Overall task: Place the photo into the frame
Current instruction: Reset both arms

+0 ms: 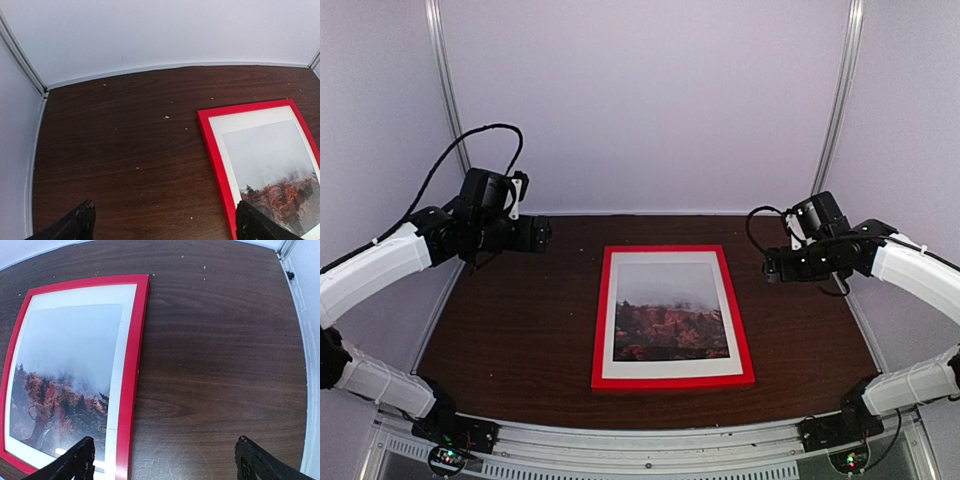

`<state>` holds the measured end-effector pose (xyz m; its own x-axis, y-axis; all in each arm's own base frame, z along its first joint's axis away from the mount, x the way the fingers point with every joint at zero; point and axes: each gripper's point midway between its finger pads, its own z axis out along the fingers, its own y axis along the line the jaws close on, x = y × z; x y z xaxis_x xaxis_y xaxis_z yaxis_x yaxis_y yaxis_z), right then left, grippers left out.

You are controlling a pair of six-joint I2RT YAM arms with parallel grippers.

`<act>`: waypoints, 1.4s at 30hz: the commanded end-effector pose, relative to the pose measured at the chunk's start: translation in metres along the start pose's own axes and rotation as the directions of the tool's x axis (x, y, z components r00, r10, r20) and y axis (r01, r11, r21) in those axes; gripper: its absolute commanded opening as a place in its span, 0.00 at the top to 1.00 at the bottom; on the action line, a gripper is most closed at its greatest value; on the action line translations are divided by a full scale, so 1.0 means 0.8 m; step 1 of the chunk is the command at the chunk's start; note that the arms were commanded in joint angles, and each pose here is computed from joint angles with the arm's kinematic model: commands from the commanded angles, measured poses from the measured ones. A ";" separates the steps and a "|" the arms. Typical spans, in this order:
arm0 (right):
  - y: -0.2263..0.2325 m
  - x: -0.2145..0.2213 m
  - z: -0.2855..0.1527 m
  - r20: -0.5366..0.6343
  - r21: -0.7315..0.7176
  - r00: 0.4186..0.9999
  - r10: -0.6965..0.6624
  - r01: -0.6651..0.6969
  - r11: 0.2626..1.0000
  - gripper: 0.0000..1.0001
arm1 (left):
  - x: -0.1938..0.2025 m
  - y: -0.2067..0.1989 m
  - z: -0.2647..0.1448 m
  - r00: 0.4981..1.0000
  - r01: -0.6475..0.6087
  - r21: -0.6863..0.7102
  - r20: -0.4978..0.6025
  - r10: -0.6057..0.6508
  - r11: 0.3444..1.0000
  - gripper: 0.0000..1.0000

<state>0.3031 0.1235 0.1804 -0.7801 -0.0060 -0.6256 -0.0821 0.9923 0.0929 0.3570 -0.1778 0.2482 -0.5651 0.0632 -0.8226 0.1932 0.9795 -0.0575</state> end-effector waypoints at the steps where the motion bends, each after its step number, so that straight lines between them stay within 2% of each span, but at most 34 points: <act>1: -0.022 -0.035 -0.028 0.097 0.088 0.993 -0.069 0.061 0.994 0.03 | -0.004 0.045 -0.035 0.997 -0.054 -0.136 0.047 0.061 0.989 0.02; 9: -0.032 -0.061 -0.053 0.183 0.135 0.977 -0.112 0.088 0.987 0.03 | 0.016 0.075 -0.075 0.990 -0.029 -0.176 0.127 0.052 0.984 0.02; 13: -0.050 -0.060 -0.063 0.218 0.203 0.969 -0.120 0.075 0.976 0.01 | 0.024 0.084 -0.090 0.985 -0.029 -0.183 0.160 0.059 0.983 0.02; 18: -0.055 -0.059 -0.072 0.249 0.208 0.962 -0.114 0.062 0.976 0.00 | 0.029 0.097 -0.105 0.980 -0.022 -0.214 0.189 0.064 0.977 0.02; 27: -0.057 -0.059 -0.090 0.309 0.183 0.946 -0.094 0.037 0.982 0.00 | 0.057 0.096 -0.094 0.986 -0.057 -0.196 0.143 0.086 0.979 0.02; 33: -0.059 -0.057 -0.097 0.352 0.164 0.933 -0.081 0.023 0.986 0.00 | 0.061 0.096 -0.094 0.983 -0.057 -0.189 0.160 0.088 0.980 0.02; 42: -0.056 -0.058 -0.093 0.355 0.157 0.931 -0.083 0.028 0.987 0.00 | 0.058 0.095 -0.093 0.983 -0.059 -0.194 0.160 0.090 0.979 0.02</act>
<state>0.2939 0.0718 0.2623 -0.5146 -0.0459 -0.8562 -0.0152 0.9989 -0.0444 0.2807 -0.0848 0.2357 -0.4526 0.1373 -0.8811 0.0728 0.9905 0.1169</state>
